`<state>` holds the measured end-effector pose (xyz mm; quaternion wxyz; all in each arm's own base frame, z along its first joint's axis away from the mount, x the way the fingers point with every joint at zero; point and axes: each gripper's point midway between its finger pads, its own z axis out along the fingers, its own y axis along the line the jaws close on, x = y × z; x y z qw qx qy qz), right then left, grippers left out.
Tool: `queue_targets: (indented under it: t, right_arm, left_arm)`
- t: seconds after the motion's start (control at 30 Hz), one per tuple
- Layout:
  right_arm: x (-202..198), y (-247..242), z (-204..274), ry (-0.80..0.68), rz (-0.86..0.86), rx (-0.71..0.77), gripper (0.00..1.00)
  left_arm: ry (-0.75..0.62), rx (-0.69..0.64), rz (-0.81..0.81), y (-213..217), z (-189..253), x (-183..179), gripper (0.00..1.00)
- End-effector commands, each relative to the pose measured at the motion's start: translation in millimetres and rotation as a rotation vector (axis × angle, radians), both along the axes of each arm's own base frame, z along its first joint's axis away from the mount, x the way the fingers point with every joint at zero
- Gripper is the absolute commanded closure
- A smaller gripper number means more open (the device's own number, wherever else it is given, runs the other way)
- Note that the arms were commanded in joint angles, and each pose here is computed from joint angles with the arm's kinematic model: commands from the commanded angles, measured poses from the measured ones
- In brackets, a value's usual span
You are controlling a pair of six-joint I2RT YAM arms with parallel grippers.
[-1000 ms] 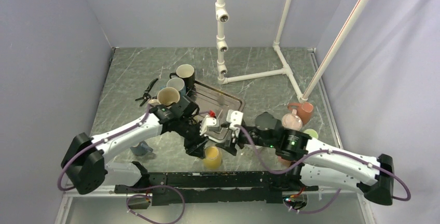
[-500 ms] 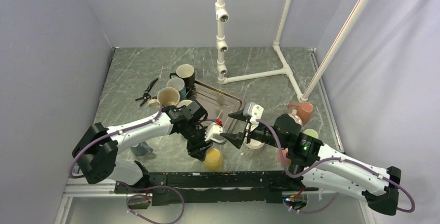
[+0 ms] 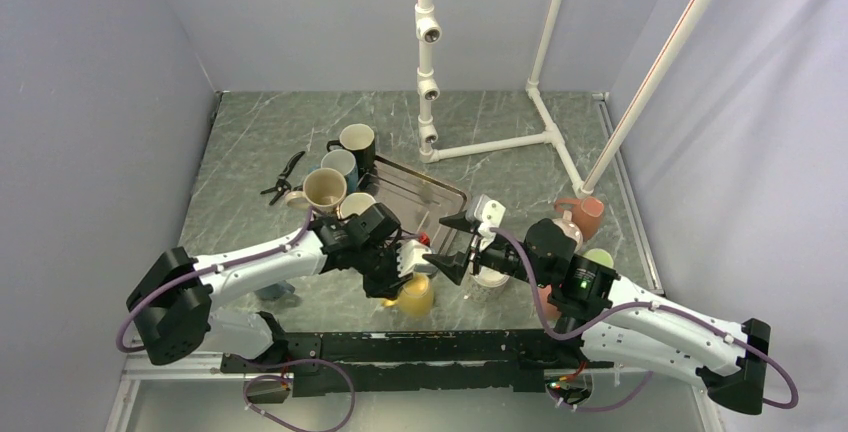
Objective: Turn the mug right side up
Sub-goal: Turn over the cup at the center of the board.
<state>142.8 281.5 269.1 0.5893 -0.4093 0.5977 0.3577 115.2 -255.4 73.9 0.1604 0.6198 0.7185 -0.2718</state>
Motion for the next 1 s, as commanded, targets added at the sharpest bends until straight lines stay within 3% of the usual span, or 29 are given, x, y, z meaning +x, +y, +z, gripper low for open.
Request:
queue_targets:
  t: [0.0,0.1,0.3,0.43,0.57,0.97]
  right_arm:
    - [3,1,9,-0.017,-0.007,0.038,0.26]
    - [4,2,9,-0.018,-0.009,0.034,0.26]
    - [4,1,9,-0.010,-0.015,0.047,0.26]
    - [5,0,9,-0.011,-0.017,0.040,0.26]
    - [4,0,9,-0.011,-0.016,0.041,0.26]
    - [4,-3,23,-0.017,-0.024,0.091,0.26]
  left_arm:
    - [-0.076,0.049,0.053,4,-11,13,0.74]
    - [-0.076,0.072,0.054,5,-15,14,0.66]
    - [-0.078,0.129,0.078,8,-25,17,0.61]
    - [-0.091,0.112,0.063,6,-21,18,0.73]
    - [-0.095,0.046,0.006,2,-6,10,0.95]
    - [-0.230,-0.108,0.046,1,51,18,0.97]
